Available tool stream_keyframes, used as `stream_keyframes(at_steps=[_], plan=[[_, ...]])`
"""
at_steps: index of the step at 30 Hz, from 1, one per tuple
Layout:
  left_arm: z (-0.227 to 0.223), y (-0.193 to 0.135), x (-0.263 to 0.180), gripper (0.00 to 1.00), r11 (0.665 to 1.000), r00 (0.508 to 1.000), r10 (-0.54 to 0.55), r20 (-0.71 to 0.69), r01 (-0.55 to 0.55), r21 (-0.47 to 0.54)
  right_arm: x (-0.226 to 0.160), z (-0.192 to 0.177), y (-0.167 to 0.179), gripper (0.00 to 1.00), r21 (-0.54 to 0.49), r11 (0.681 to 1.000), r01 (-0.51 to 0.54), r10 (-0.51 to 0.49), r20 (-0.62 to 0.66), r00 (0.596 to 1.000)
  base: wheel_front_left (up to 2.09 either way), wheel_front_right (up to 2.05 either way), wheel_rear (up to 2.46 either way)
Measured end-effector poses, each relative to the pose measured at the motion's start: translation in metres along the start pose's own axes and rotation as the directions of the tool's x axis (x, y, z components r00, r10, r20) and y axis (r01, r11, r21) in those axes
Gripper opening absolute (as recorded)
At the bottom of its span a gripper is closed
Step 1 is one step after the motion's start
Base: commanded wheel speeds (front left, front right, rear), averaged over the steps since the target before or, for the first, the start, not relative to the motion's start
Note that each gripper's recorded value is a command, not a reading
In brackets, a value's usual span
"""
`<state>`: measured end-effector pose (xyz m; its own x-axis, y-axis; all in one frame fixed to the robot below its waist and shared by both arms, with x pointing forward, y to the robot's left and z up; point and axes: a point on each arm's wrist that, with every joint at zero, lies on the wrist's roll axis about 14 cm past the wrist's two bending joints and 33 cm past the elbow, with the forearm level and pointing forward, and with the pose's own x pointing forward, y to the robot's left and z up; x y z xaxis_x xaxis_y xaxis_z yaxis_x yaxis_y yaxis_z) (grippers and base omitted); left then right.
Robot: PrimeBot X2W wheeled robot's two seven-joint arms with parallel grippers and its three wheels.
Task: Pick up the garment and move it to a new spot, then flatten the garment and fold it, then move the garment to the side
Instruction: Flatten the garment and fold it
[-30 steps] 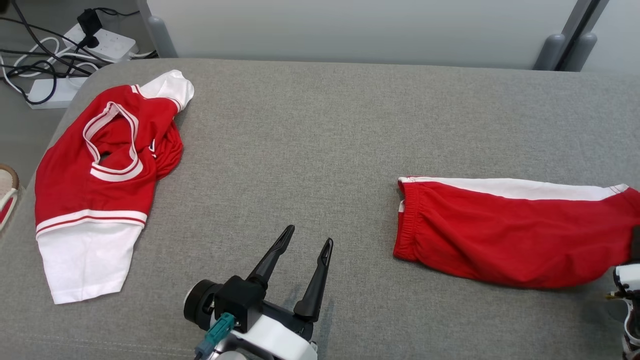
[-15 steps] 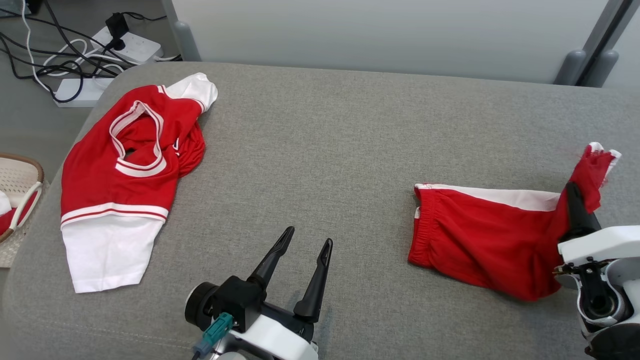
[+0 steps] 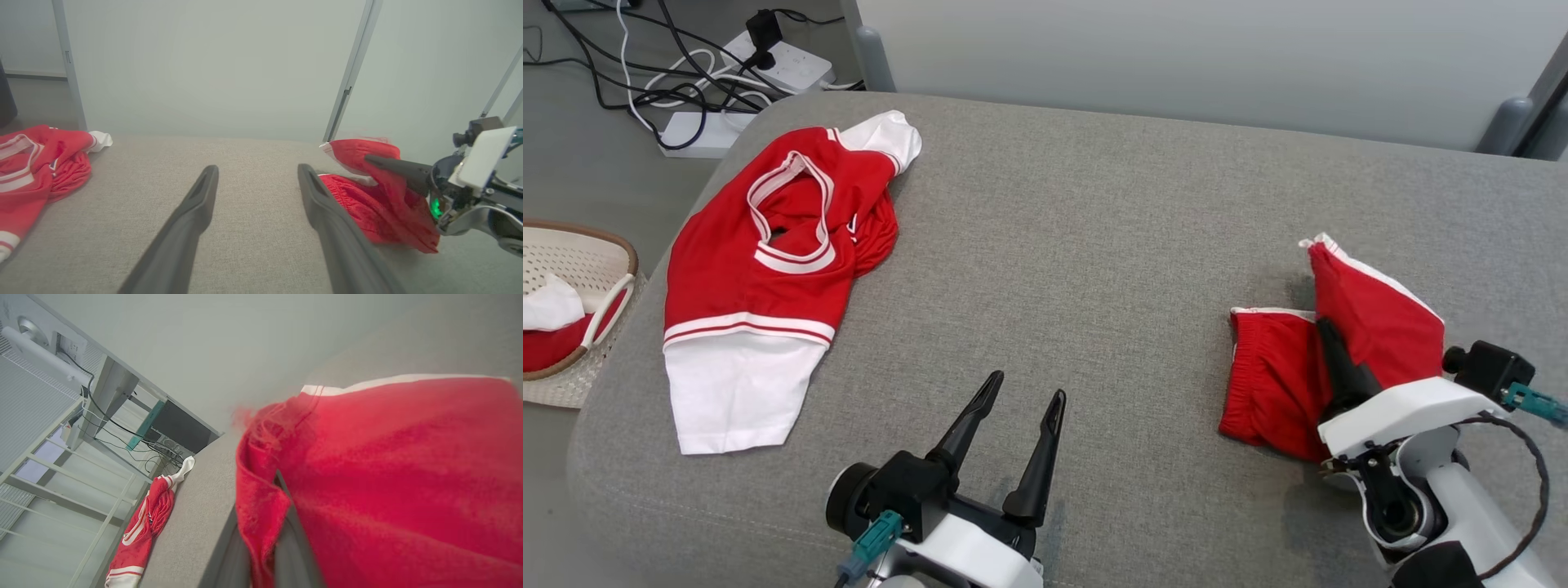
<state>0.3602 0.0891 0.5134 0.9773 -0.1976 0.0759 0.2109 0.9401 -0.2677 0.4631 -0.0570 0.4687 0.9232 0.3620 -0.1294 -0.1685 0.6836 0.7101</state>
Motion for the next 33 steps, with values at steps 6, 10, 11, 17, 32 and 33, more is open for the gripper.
stream_keyframes(at_steps=[6, 10, 11, 17, 32, 33], plan=[[-0.001, 0.004, -0.001, 1.0, 1.0, 1.0, 0.012, -0.004, -0.012, 0.0, 0.0, -0.03, 0.002, 0.0, 0.003, 1.0, 0.006, -0.006, -0.079, 0.997, 0.0, 0.0, 0.0], [-0.001, 0.004, -0.001, 1.0, 1.0, 1.0, 0.013, -0.004, -0.013, -0.002, -0.002, -0.047, 0.005, 0.33, -0.005, 1.0, 0.002, -0.002, -0.122, 0.992, 0.0, 0.0, 0.0], [-0.001, 0.003, -0.001, 1.0, 1.0, 1.0, 0.012, -0.004, -0.012, -0.003, -0.002, -0.049, 0.006, 0.33, -0.006, 1.0, -0.001, 0.0, -0.129, 0.992, 0.0, 0.0, 0.0], [0.0, 0.002, -0.002, 1.0, 1.0, 1.0, 0.01, 0.0, -0.01, -0.008, -0.001, -0.064, 0.024, 1.0, -0.009, 0.999, -0.046, 0.044, -0.168, 0.985, 0.0, 0.0, 0.0], [0.006, -0.005, -0.004, 1.0, 1.0, 1.0, -0.003, 0.019, 0.003, -0.009, -0.024, -0.049, 0.046, 1.0, -0.131, 0.98, -0.152, 0.141, -0.087, 0.986, 0.0, 0.0, 0.0], [0.006, -0.005, -0.004, 1.0, 1.0, 1.0, -0.001, 0.019, 0.001, -0.01, -0.028, -0.024, 0.029, 1.0, -0.222, 0.968, -0.12, 0.117, -0.026, 0.993, 0.0, 0.0, 0.0]])
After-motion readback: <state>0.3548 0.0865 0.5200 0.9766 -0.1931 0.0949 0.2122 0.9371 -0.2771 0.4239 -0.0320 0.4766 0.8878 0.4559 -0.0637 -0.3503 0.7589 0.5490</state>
